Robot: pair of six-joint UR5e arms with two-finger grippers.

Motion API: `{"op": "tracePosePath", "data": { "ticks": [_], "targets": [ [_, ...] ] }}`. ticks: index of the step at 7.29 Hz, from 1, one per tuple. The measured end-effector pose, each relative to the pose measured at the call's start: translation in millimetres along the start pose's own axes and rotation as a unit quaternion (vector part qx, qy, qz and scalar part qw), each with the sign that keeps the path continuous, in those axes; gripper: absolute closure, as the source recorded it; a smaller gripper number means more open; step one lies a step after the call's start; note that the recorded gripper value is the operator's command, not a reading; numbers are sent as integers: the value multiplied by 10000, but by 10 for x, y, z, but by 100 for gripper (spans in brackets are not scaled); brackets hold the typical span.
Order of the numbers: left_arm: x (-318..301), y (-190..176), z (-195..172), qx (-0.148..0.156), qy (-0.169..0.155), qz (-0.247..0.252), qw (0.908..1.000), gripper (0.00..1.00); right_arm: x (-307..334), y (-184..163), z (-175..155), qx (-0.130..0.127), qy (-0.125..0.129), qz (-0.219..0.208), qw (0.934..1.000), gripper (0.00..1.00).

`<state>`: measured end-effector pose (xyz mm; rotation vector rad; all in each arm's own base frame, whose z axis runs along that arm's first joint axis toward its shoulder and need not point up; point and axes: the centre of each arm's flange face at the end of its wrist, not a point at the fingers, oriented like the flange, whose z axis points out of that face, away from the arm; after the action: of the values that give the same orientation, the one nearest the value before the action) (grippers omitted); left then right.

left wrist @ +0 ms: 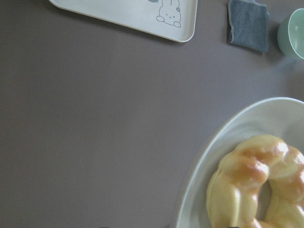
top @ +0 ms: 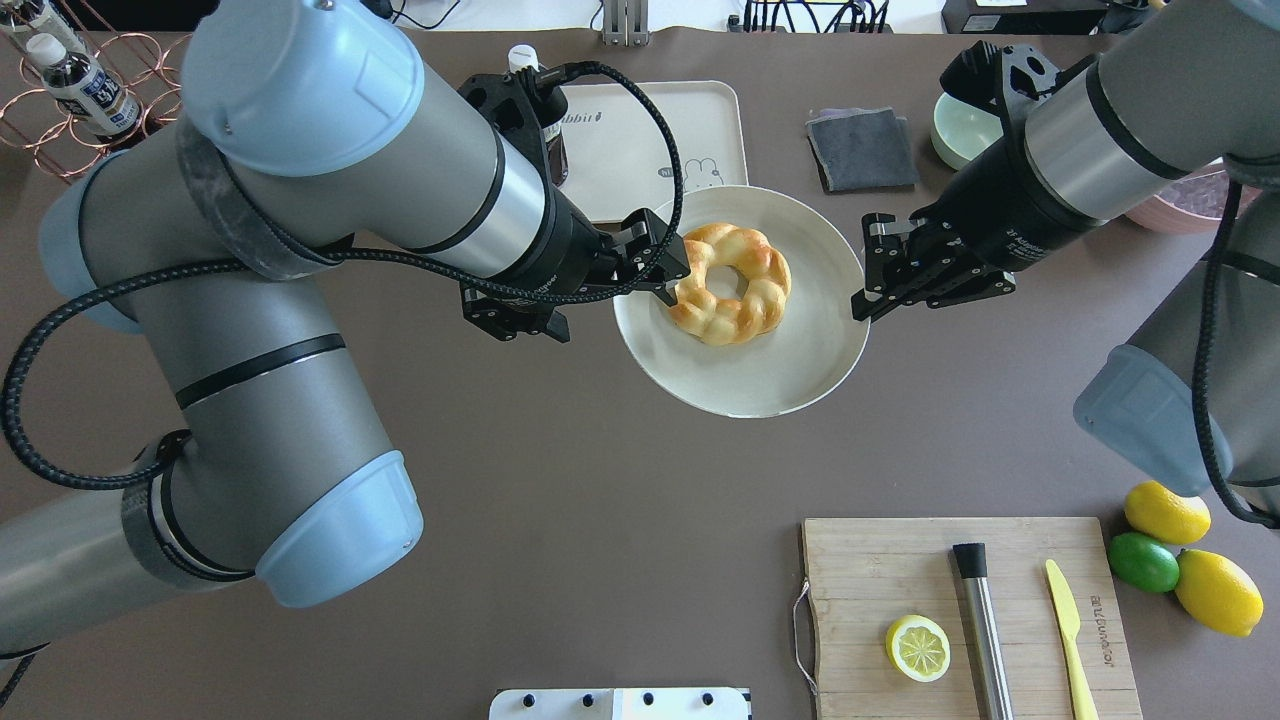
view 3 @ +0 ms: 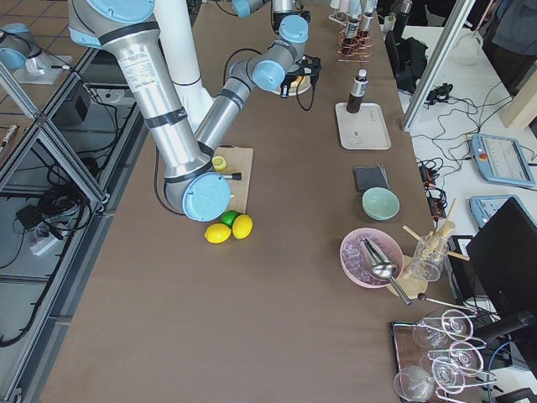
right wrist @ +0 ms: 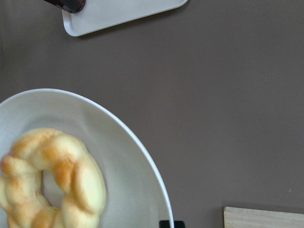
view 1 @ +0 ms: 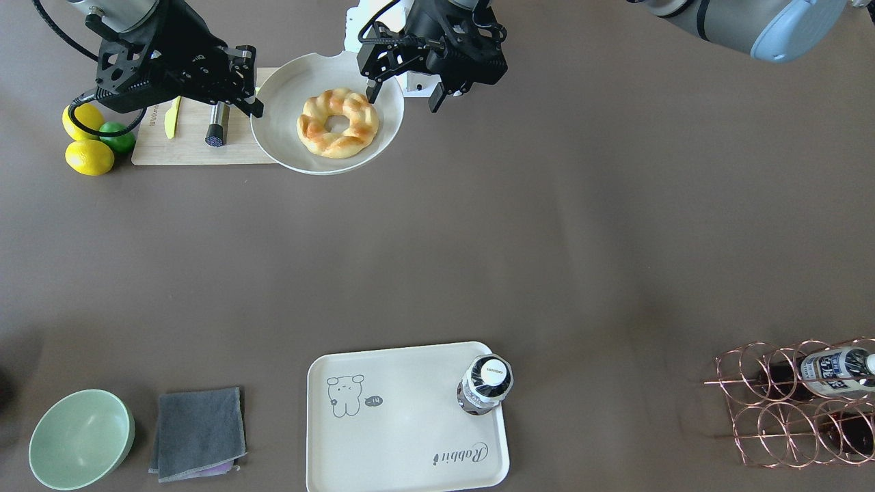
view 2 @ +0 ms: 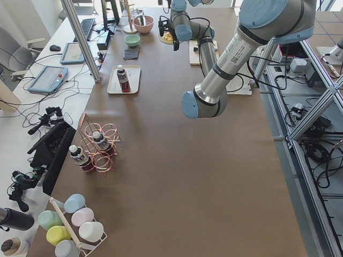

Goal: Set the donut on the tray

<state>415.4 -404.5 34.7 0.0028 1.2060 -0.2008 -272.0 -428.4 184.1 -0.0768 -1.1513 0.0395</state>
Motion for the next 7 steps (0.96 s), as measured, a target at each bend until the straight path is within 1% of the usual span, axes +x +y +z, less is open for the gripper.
{"op": "tracePosePath", "data": {
  "ticks": [2,4,6,7],
  "targets": [
    [-117,-19,-146,55,56,-4,10000,3,49,-66,73,-24,73,35,10000,100],
    [-309,-192,-353,69,72,-114,9999,3,109,-298,239,-34,239,210,9995,100],
    [-576,-282,-474,92,15,-227,9997,3,47,-768,426,9,420,570,9975,100],
    [-706,-273,-522,105,-11,-259,9996,3,-32,-1106,554,31,537,827,9951,100]
  ]
}}
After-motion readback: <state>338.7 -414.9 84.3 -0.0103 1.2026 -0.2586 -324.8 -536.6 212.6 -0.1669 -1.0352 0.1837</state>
